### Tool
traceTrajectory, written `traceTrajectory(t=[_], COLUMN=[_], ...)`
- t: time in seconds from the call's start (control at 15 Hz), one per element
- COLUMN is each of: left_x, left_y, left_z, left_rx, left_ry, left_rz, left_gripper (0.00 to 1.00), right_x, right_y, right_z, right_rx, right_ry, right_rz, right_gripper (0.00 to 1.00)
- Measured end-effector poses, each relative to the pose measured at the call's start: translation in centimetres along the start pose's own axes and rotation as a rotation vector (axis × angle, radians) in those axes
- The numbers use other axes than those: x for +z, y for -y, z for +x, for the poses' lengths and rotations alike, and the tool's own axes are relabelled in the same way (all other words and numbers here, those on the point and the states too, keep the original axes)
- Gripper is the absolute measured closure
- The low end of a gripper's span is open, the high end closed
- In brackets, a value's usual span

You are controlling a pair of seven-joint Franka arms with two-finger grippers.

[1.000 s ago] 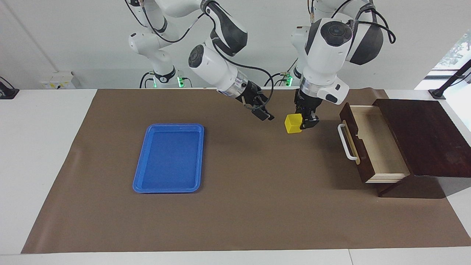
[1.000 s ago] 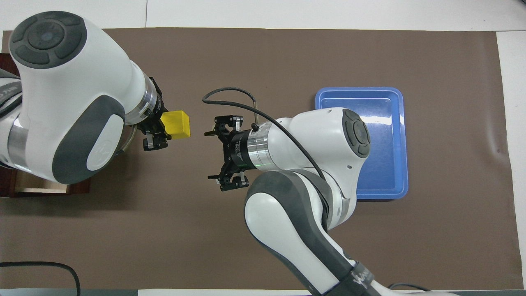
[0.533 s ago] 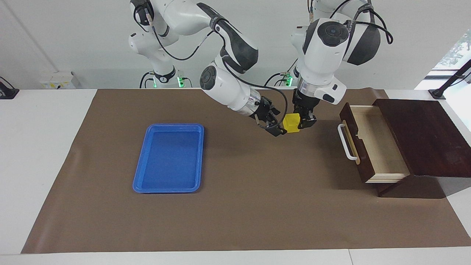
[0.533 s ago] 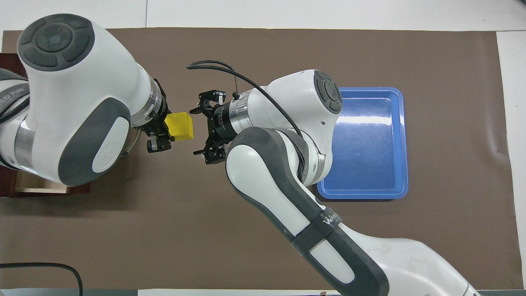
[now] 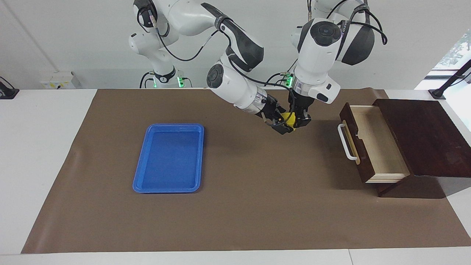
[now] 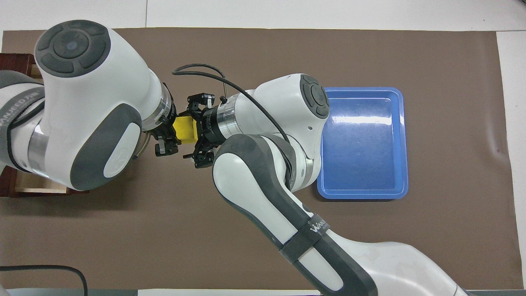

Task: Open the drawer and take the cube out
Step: 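Close the right gripper on the yellow cube held by the left gripper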

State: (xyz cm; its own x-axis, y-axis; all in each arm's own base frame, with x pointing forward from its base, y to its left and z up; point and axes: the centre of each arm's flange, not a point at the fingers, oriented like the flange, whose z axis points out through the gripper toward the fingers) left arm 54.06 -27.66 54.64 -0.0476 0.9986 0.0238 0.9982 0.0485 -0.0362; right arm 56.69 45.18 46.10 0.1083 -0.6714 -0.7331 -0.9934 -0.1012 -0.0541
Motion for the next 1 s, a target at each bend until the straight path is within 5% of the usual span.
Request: traceTrajectory(t=[0.67,1.0], left_x=[0.3,0.3], left_y=[0.1,0.1], left_z=[0.0,-0.1], left_rx=[-0.001,0.003], left_ry=[-0.003,-0.003], left_rz=[0.005,0.005], left_gripper=[0.45,0.45], right_x=[0.6,0.0], right_y=[0.3,0.6], right_z=[1.6,1.5], right_rx=[0.020,0.086], right_ry=[-0.017,-0.014], right_rz=[-0.007,0.001], right_gripper=[0.00,0.44])
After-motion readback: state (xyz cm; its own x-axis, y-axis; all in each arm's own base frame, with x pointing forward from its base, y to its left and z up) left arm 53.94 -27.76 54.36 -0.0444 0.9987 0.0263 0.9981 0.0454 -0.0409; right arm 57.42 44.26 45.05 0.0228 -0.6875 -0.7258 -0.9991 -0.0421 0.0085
